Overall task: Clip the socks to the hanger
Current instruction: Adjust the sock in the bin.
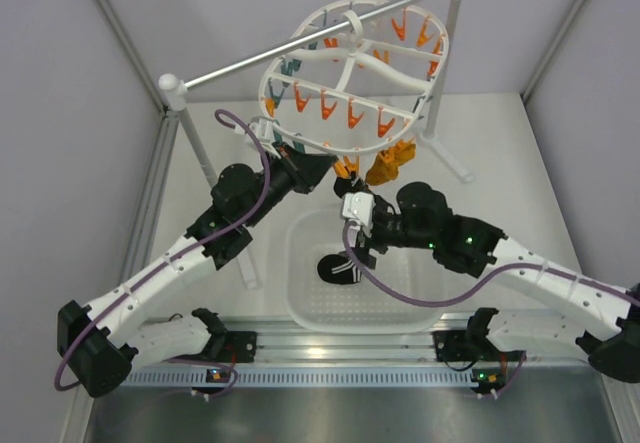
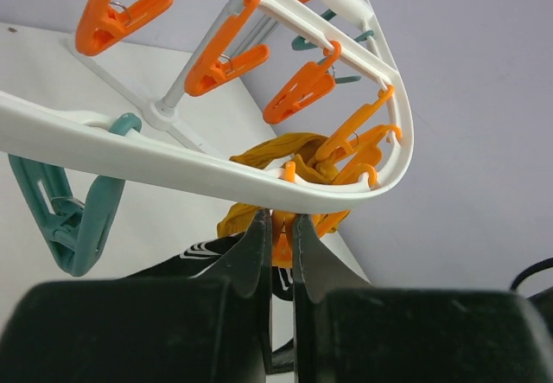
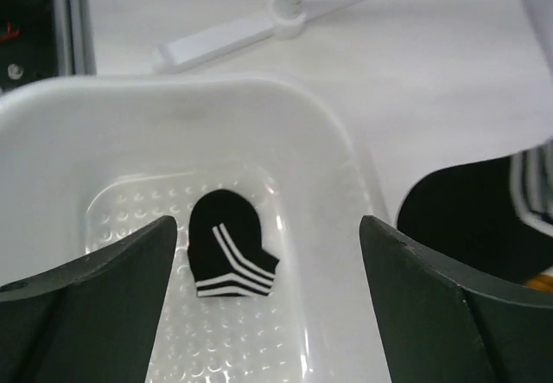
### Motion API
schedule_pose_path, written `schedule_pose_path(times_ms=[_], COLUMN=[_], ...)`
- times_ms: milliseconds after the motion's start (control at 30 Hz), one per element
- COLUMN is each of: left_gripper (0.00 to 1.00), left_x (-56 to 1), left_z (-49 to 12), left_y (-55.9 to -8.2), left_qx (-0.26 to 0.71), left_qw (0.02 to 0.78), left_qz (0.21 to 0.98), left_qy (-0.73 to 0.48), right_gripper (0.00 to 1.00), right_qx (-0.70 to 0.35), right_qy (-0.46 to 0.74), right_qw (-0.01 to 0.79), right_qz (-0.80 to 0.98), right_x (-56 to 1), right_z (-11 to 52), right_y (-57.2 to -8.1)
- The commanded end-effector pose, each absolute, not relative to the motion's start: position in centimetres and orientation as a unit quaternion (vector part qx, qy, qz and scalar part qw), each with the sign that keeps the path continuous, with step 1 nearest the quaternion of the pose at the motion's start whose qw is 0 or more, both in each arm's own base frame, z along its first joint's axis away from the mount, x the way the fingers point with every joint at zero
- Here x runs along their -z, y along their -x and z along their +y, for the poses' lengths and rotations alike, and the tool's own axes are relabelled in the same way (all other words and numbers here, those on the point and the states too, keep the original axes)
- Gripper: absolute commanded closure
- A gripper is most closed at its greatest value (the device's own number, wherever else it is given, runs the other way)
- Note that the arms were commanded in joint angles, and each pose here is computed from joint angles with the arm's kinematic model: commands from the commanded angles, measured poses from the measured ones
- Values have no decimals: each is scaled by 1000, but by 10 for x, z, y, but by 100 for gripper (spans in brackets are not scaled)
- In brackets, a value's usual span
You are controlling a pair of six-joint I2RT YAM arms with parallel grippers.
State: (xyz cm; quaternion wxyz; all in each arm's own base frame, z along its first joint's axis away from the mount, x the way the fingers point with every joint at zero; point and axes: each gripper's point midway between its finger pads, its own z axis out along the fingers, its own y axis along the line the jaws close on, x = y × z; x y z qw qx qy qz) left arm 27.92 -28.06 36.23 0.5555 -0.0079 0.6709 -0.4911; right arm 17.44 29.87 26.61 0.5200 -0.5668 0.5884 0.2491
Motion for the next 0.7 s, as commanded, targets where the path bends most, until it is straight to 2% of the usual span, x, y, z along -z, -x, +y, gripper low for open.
schedule_pose_path(times_ms=[0,67,100,133,233,400,667], left_gripper=[100,100,100,100,100,100,100], left_x=[-375,-376,-376,-375,-375,-373,-367], left_z=[-277,-276,-276,-277,-277,-277,-276], left_y=[-285,-284,-285,-284,-285,-286,-288], left_qx=[497,497,495,495,493,488,482], left_qw=[572,572,573,573,574,577,575], left_qz=[653,652,652,654,654,655,661], left_qy=[21,21,20,19,17,16,19], right_gripper=[14,22,31,36,46,50,55], right_qx=[-266,-256,-256,-249,-232,-213,-181], right_qy=[638,647,645,638,592,498,474], right_qw=[414,383,374,370,357,334,312], right_qz=[593,608,615,628,684,771,803], right_x=[-205,-178,-172,-165,-137,-105,-66], right_z=[305,308,310,310,310,303,298], right_y=[-150,-154,-155,-159,-171,-179,-187])
